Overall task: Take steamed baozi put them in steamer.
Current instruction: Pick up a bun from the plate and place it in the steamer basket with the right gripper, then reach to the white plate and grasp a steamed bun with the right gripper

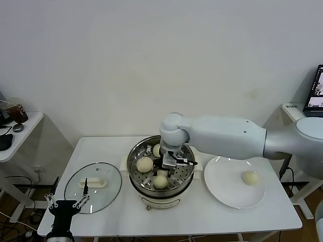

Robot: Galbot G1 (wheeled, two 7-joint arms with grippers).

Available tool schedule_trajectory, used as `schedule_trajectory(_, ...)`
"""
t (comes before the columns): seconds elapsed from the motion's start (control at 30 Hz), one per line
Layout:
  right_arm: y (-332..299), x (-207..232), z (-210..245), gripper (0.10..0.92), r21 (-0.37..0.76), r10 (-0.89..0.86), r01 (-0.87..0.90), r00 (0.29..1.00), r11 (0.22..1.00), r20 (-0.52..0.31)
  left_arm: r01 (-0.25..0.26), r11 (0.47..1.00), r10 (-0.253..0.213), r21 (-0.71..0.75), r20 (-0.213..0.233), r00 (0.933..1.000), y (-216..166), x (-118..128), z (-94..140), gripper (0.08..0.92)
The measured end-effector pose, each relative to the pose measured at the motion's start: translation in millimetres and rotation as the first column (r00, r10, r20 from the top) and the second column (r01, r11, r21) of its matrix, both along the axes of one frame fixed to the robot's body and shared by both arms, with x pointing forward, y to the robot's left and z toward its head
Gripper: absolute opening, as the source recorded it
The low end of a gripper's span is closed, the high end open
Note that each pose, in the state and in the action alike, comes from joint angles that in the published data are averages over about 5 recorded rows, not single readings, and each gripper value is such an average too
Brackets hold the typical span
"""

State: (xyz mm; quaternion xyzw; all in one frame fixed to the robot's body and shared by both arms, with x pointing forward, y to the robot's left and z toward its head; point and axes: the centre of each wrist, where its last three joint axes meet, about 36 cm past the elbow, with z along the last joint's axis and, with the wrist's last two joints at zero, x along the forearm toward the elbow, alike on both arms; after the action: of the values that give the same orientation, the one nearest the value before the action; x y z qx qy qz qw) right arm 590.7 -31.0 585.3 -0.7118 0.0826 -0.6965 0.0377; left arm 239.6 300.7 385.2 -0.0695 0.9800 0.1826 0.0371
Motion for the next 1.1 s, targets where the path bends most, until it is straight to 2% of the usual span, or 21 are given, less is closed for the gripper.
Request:
schedule_trajectory(0.17, -3, 3, 7, 0.649, 0.004, 0.001, -0.001, 1.000, 1.000, 0.017, 0.001, 1.000, -0.001, 0.001, 0.001, 1.0000, 1, 0, 0, 0.823)
schedule_trajectory(0.33, -21, 13, 41, 0.785, 0.044, -0.073, 0.071, 0.996, 0.997, 0.054, 0.004, 1.000, -0.004, -0.002, 0.008, 1.0000, 1, 1, 1, 0.823)
schedule_trajectory(0.53, -73, 24, 81, 0.822, 0.116, -0.313, 0.304, 0.947, 0.946, 0.075, 0.014, 1.000, -0.014, 0.002, 0.013, 0.9998, 3, 4, 2, 0.823)
schedule_trajectory(0.67, -128, 30, 94, 0.823, 0.145, -0.538, 0.525, 0.840, 0.838, 0.067, 0.025, 1.000, -0.025, 0.003, 0.014, 0.9996, 2, 7, 2, 0.823)
schedule_trajectory(0.83, -209, 32, 86, 0.823, 0.145, -0.760, 0.749, 0.649, 0.647, 0.039, 0.040, 0.999, -0.040, 0.001, 0.010, 0.9991, -1, 8, 0, 0.823)
schedule_trajectory(0.97, -271, 27, 65, 0.823, 0.132, -0.867, 0.859, 0.498, 0.495, 0.010, 0.051, 0.999, -0.051, 0.002, 0.009, 0.9987, -2, 9, 0, 0.823)
schedule_trajectory(1.1, -317, 19, 37, 0.823, 0.105, -0.923, 0.918, 0.385, 0.382, -0.009, 0.055, 0.999, -0.055, 0.003, 0.010, 0.9985, -2, 9, 1, 0.823)
